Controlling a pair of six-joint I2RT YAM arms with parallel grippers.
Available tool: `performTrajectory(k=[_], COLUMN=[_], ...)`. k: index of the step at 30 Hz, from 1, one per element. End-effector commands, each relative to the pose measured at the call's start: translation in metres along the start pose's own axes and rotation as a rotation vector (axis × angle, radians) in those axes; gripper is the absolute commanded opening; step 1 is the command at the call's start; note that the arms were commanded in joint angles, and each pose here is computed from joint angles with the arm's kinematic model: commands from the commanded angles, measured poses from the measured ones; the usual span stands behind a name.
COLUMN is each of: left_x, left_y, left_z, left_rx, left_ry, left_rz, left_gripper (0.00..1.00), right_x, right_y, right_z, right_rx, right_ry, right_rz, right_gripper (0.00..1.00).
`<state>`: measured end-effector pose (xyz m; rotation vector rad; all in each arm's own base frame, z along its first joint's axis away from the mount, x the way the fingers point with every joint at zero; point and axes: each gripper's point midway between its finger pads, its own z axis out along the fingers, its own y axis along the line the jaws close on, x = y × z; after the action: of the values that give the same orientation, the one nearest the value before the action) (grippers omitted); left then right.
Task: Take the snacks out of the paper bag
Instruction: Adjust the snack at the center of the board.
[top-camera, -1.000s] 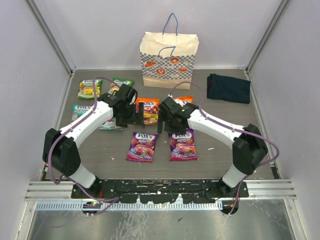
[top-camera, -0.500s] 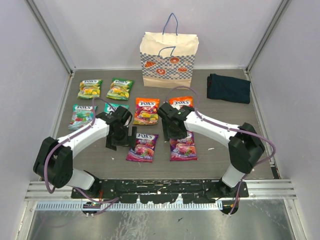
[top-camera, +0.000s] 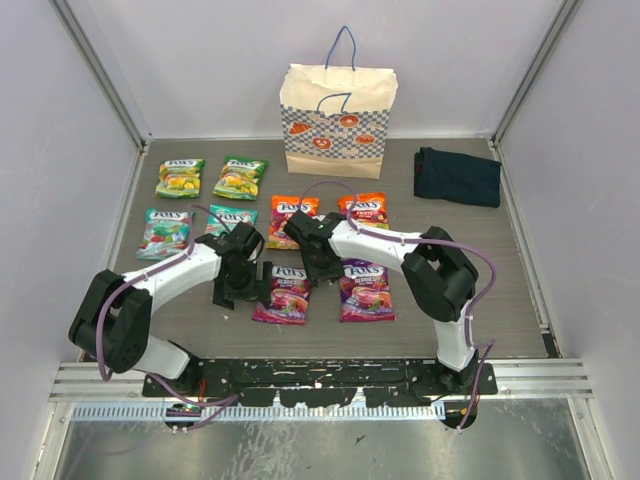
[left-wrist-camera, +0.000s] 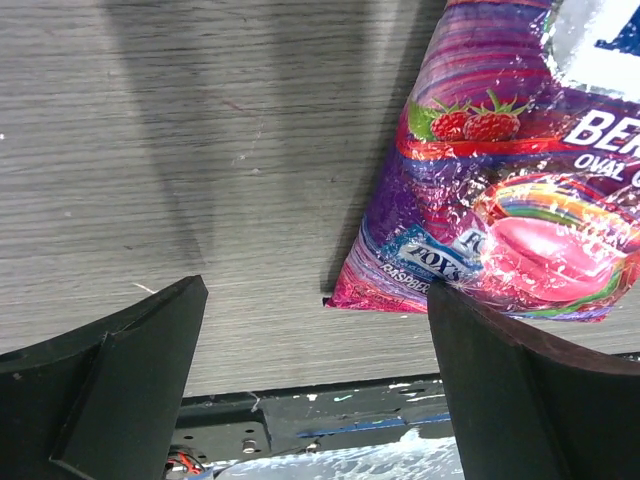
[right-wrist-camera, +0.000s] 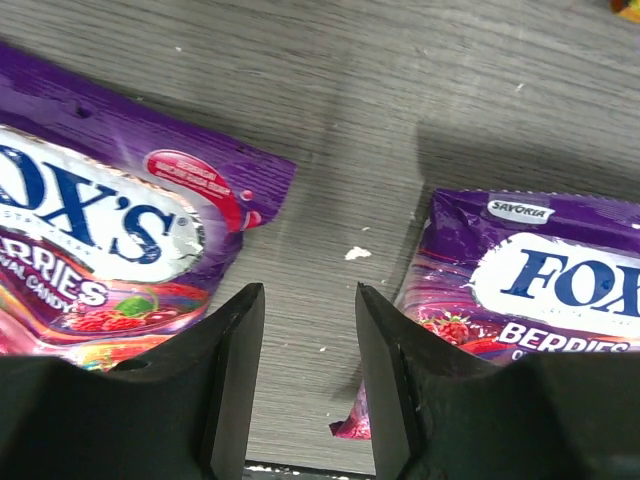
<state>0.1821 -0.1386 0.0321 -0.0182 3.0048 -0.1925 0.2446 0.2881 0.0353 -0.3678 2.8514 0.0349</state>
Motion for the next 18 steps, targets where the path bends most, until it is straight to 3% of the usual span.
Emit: performTrajectory(k=[1,12,16,18], left_x=[-0.013,-0.018,-0.024,-0.032], left_y=[-0.012,-0.019,-0.013,-0.011], left_z=[0.0,0.001,-0.013,-0.028], left_rx=[0.04,0.066,0.029,0.013], left_ry=[-0.028,-0.027,-0.056,-0.098], left_rz=[-0.008,0.003,0.017,0.039], left_gripper=[0.94,0.94,1.0,0.98], right_x=[-0.022,-0.027,-0.032,-0.036], right_y=[0.016,0.029,0.027,0.019], right_z=[-0.012,0.002,-0.008,-0.021], right_rx=[-0.059,-0.095,-0.1,-0.108], right_ry=[-0.065,-0.065,-0.075,-0.093], right_rz=[-0.003,-0.006,0.0,0.017], right_gripper=[0.48,0.49,0.55,0.66])
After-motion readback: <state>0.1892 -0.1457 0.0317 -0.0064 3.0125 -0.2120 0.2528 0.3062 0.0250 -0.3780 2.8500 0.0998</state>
